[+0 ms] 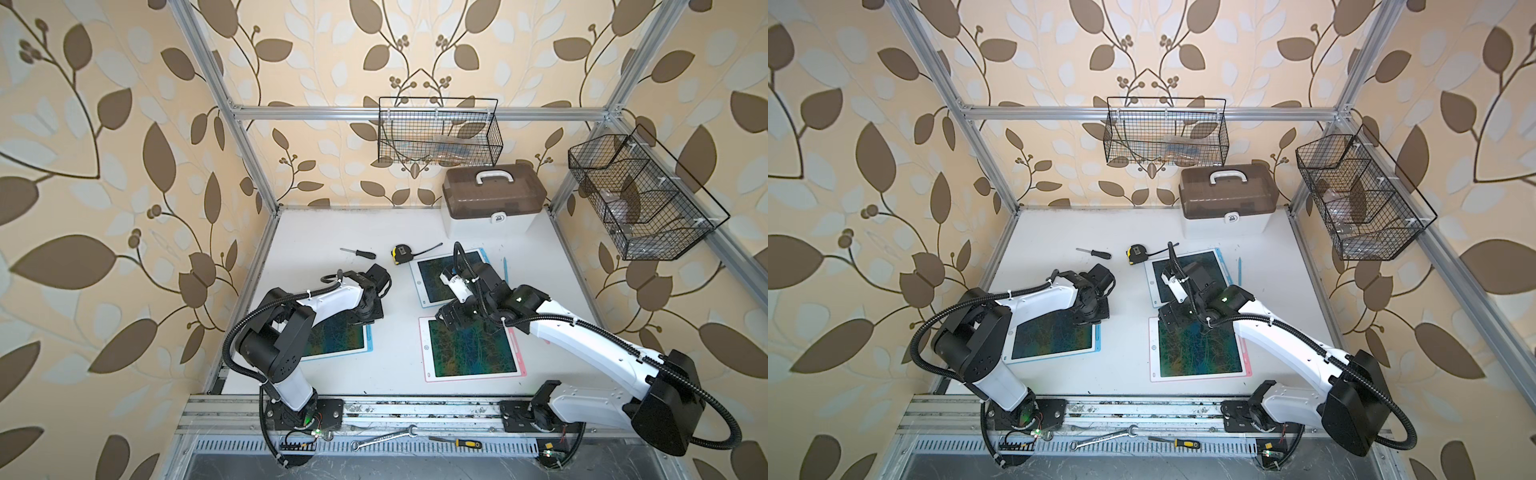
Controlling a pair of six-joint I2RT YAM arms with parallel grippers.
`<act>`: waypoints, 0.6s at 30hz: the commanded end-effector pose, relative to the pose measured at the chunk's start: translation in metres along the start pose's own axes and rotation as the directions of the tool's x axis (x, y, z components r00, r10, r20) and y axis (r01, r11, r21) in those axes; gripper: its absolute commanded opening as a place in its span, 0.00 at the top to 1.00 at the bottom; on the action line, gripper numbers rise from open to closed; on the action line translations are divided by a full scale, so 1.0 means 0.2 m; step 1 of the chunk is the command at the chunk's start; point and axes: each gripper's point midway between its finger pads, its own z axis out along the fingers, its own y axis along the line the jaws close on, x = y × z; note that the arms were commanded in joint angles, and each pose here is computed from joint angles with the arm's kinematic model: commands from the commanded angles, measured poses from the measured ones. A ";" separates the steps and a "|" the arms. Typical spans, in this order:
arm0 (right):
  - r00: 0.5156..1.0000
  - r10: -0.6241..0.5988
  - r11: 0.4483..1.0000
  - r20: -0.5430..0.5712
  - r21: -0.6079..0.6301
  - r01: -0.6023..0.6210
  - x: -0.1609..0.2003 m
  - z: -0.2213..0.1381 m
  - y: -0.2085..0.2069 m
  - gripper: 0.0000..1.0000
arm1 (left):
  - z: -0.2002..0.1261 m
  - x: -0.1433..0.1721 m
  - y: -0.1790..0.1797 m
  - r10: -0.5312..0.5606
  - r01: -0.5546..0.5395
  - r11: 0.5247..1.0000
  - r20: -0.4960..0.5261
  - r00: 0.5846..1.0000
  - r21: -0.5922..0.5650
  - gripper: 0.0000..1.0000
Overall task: Place the stylus back onto the writing tablet
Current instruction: Place the stylus on the writing tablet.
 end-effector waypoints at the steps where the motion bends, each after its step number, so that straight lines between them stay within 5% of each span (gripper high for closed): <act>1: 1.000 -0.014 1.000 0.009 0.000 0.014 -0.02 -0.03 0.01 0.02 | 0.05 0.06 0.11 0.063 -0.068 0.991 -0.050 0.997 -0.112 1.00; 18: 1.000 -0.014 1.000 0.014 -0.006 0.014 -0.04 -0.03 0.02 0.02 | 0.03 0.06 0.09 0.085 -0.089 0.992 -0.053 0.995 -0.084 1.00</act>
